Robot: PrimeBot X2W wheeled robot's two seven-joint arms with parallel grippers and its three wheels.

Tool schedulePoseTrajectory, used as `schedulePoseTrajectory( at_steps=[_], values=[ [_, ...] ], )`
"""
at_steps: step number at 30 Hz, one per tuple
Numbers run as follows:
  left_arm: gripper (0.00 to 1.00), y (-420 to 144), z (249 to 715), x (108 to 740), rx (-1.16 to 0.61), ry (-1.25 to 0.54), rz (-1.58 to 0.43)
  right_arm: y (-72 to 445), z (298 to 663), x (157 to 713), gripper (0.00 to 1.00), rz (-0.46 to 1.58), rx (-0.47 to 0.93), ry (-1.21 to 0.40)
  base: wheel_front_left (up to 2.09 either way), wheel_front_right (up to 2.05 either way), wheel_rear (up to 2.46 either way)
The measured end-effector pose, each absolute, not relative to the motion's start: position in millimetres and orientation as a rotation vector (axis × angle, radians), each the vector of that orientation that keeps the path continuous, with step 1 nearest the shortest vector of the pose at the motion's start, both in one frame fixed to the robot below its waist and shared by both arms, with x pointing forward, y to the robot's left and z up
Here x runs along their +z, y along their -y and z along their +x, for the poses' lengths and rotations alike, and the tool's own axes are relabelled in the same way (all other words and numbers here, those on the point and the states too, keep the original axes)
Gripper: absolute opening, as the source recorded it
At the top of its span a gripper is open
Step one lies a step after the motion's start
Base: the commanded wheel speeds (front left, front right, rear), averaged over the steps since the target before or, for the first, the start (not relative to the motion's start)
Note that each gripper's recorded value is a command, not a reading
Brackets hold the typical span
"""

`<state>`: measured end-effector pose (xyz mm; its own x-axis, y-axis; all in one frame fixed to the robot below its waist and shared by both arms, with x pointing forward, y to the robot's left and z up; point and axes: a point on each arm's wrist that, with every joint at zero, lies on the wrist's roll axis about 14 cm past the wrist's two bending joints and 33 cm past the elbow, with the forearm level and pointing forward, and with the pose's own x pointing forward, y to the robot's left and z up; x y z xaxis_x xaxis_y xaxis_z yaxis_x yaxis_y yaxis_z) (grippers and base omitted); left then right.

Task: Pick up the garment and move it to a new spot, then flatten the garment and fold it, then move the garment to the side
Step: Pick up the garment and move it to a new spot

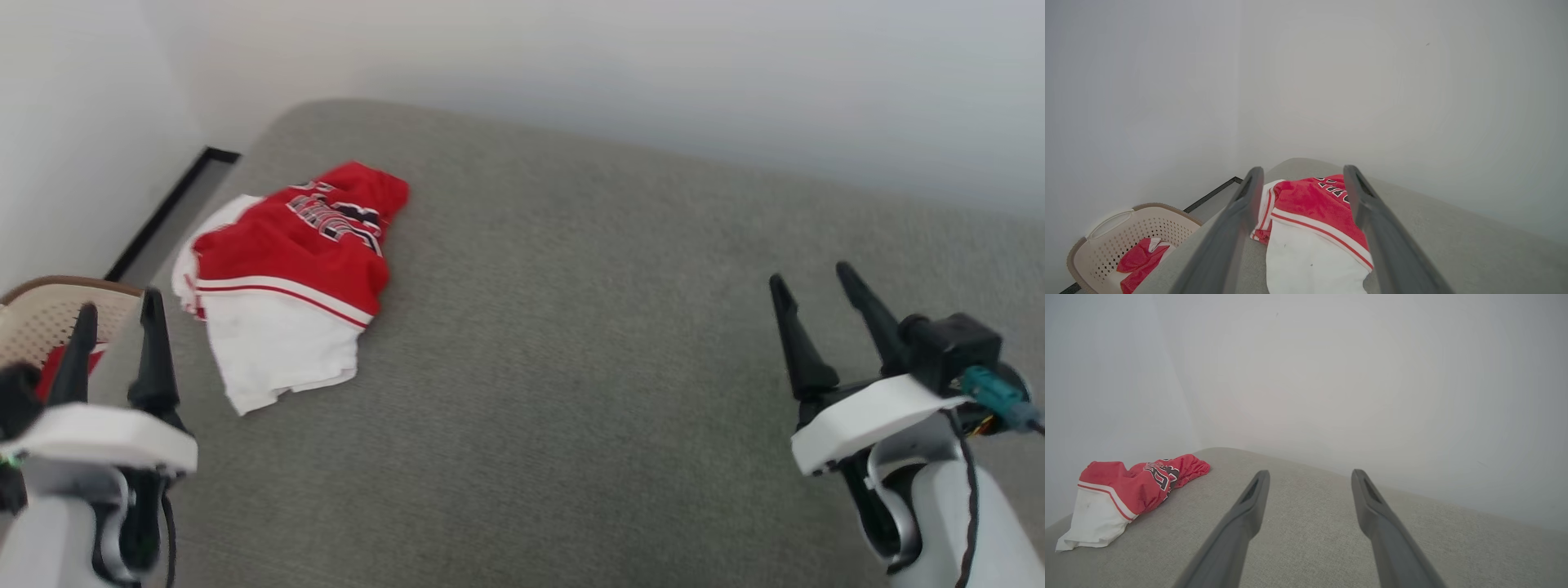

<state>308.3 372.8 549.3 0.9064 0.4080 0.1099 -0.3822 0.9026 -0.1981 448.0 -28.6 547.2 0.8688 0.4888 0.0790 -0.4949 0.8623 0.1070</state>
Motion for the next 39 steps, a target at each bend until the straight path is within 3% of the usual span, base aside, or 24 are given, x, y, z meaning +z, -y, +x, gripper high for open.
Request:
schedulePoseTrajectory(
  at_steps=[9, 15, 22, 27, 31, 33, 39],
  values=[
    [1.00, -372.2, 406.9, 520.2, 0.324, -0.010, -0.188, 69.8, 480.9, 527.6, 1.00, 0.103, 0.414, 0.020, 0.00, 0.00, 0.00],
    [1.00, -374.9, 456.5, 460.1, 0.324, -0.254, -0.205, 93.3, 497.4, 499.5, 1.00, 0.096, 0.354, -0.032, 0.00, 0.00, 0.00],
    [1.00, -365.7, 466.7, 365.7, 0.371, -0.672, -0.277, 119.1, 506.1, 470.5, 1.00, 0.087, 0.289, -0.087, 0.00, 0.00, 0.00],
    [1.00, -364.0, 470.9, 339.6, 0.402, -0.842, -0.332, 131.2, 508.1, 454.9, 1.00, 0.085, 0.256, -0.119, 0.00, 0.00, 0.00],
    [1.00, -364.2, 472.4, 334.0, 0.415, -0.873, -0.341, 131.9, 509.7, 451.6, 1.00, 0.088, 0.252, -0.127, 0.00, 0.00, 0.00],
    [0.00, -365.4, 472.7, 335.3, 0.420, -0.866, -0.339, 130.2, 510.9, 453.5, 1.00, 0.089, 0.255, -0.121, 0.00, 0.00, 0.00],
    [0.00, -376.4, 477.5, 361.9, 0.404, -0.760, -0.267, 129.3, 509.9, 466.6, 1.00, 0.094, 0.254, -0.092, 0.00, 0.00, 0.00]
  ],
)
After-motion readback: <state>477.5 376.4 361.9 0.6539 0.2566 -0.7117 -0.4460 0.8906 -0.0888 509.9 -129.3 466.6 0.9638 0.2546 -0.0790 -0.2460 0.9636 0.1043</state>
